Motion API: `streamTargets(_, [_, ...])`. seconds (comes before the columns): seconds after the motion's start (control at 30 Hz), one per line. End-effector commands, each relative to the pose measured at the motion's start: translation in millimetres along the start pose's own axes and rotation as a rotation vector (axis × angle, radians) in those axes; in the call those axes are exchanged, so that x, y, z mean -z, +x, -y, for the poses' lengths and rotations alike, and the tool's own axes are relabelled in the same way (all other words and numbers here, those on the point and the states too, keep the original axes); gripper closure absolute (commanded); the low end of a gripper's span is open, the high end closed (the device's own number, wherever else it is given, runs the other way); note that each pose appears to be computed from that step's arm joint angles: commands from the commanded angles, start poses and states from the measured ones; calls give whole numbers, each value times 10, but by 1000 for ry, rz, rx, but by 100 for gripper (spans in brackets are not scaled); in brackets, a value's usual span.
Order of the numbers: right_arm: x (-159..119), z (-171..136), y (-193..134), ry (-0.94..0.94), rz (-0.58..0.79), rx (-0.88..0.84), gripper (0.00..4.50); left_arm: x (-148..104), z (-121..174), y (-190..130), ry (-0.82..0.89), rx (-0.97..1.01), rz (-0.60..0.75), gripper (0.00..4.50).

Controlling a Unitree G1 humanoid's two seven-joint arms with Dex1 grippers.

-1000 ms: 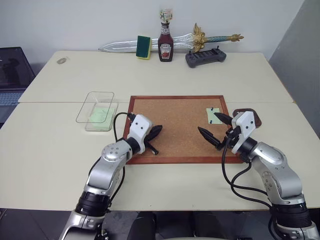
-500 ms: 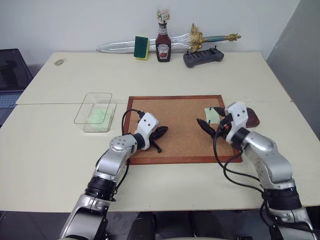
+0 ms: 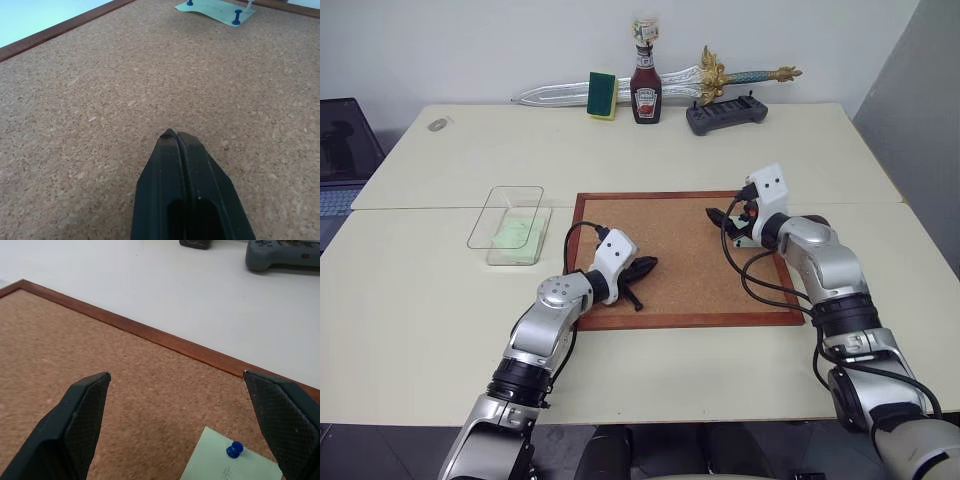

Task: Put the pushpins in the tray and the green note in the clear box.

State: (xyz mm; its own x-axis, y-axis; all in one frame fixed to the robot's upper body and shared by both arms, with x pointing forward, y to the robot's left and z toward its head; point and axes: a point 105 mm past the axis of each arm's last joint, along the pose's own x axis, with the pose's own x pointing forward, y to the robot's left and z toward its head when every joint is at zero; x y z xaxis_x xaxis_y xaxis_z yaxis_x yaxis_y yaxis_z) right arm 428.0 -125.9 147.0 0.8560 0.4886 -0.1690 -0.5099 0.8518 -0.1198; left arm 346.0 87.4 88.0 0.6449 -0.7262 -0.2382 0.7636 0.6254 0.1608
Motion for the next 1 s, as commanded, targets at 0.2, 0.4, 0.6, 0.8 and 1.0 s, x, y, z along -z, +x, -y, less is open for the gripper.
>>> streamTargets(0.2, [38, 152, 0, -13, 20, 33, 0, 101, 97, -18, -19, 31, -36, 445])
streamTargets(0.4, [116, 258, -12, 5, 8, 82, 0, 103, 102, -25, -19, 31, -35, 445])
streamTargets(0.6, [154, 308, -18, 17, 3, 104, 0, 91, 120, -19, -14, 36, -32, 445])
streamTargets(0.8, [155, 338, -27, 14, 5, 113, 88, 91, 124, -22, -11, 37, -33, 450])
streamTargets(1.0, [173, 343, -37, -5, -5, 113, 204, 95, 126, -26, -9, 36, -34, 450])
